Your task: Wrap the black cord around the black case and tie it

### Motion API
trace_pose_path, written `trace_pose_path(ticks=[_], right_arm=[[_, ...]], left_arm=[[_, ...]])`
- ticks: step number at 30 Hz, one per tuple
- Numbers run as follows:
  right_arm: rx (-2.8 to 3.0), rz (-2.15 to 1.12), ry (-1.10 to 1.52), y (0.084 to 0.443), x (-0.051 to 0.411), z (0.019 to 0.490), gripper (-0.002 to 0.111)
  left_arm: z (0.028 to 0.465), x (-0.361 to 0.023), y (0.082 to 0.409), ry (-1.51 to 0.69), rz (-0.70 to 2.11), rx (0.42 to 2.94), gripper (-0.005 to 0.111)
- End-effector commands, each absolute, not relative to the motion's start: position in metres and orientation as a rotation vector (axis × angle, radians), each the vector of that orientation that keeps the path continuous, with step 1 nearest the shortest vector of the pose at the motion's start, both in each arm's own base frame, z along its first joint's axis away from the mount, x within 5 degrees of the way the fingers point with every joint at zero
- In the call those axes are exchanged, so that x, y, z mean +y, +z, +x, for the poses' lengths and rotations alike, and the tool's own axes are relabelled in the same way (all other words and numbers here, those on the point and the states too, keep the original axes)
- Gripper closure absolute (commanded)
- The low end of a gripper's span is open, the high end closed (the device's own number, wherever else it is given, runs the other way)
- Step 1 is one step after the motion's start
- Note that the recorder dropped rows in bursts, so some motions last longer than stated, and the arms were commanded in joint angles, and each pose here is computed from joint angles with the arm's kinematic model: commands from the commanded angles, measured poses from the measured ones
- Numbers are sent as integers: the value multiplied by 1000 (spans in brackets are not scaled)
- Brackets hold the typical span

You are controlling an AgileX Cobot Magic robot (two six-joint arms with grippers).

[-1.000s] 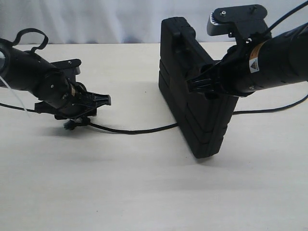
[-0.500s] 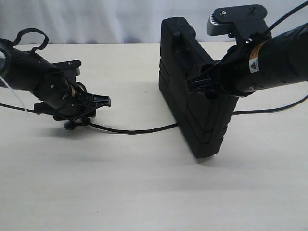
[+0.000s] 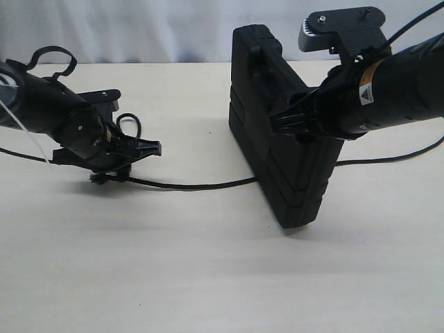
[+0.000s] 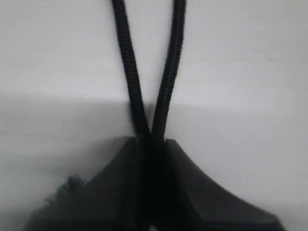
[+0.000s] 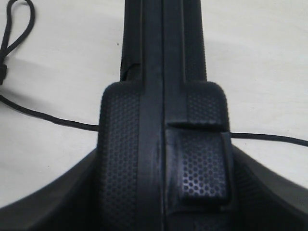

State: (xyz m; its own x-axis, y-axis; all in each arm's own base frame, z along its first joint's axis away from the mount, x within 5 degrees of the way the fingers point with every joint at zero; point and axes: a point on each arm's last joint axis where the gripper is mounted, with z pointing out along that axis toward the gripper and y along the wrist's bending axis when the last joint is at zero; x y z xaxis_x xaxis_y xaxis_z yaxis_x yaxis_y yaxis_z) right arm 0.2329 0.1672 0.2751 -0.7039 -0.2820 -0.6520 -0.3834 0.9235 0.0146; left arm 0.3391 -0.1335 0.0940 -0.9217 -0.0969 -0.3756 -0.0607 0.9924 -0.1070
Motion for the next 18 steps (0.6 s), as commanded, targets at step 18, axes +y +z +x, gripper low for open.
trace_pose_path(ticks=[18], right_arm=[[2347, -491, 194, 284, 167, 233, 104]], left_arm=[[328, -131, 117, -73, 341, 2657, 107]])
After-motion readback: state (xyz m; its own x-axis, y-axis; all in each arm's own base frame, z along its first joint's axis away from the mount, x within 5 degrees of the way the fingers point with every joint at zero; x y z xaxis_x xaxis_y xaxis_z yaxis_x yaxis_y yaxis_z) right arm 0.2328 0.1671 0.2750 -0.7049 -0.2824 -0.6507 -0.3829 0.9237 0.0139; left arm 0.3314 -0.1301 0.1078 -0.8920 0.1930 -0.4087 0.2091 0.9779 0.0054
